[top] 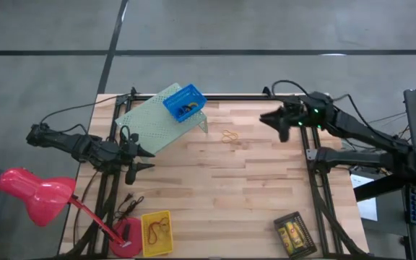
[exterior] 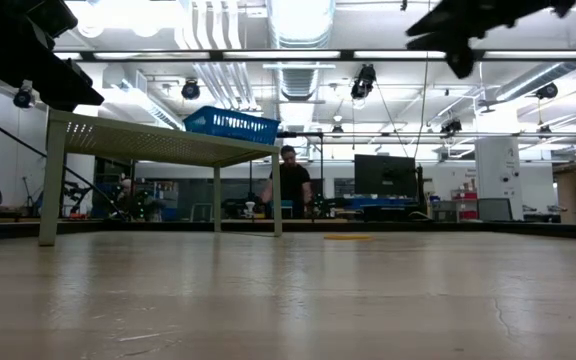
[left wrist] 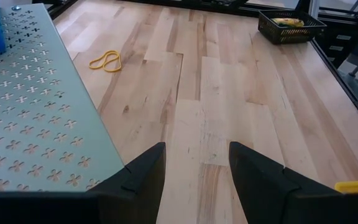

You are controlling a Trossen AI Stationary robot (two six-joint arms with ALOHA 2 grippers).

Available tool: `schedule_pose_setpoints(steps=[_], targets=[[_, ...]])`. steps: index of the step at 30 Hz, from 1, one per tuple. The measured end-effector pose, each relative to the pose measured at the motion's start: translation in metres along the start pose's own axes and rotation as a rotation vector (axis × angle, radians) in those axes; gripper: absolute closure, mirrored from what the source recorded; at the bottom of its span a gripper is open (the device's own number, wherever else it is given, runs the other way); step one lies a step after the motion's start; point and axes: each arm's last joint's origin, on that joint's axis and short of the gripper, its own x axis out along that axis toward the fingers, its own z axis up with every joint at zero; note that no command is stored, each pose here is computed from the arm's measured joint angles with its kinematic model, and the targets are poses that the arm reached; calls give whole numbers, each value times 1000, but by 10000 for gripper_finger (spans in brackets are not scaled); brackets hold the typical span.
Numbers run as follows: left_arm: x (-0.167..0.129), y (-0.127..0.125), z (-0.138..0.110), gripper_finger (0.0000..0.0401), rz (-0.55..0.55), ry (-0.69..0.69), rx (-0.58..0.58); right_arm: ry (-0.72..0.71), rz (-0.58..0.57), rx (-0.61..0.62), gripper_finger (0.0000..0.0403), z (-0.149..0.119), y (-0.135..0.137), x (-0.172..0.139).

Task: Pick & Place Office Desk Supplies
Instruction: Put the blue basket on the shelf

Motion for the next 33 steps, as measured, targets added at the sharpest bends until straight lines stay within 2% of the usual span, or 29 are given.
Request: schedule_pose_setpoints(steps=[2,6,11,16,22,33], targets=[[0,0,0,218,0,0,0,14,19,58,299,-12,-1,-11],[0,0,0,218,0,0,0,16,42,51,284,-32,-5,-24],[0,0,0,218,0,0,0,40,152,76,266,-46,-6,-33],[0,0,0,218,0,0,0,73,182,105,254,-53,-8,-31],[0,0,0,218,0,0,0,126,275,94,248,-57,-7,-30],[0,0,0,218,0,0,0,139,271,63,252,-61,-9,-28]])
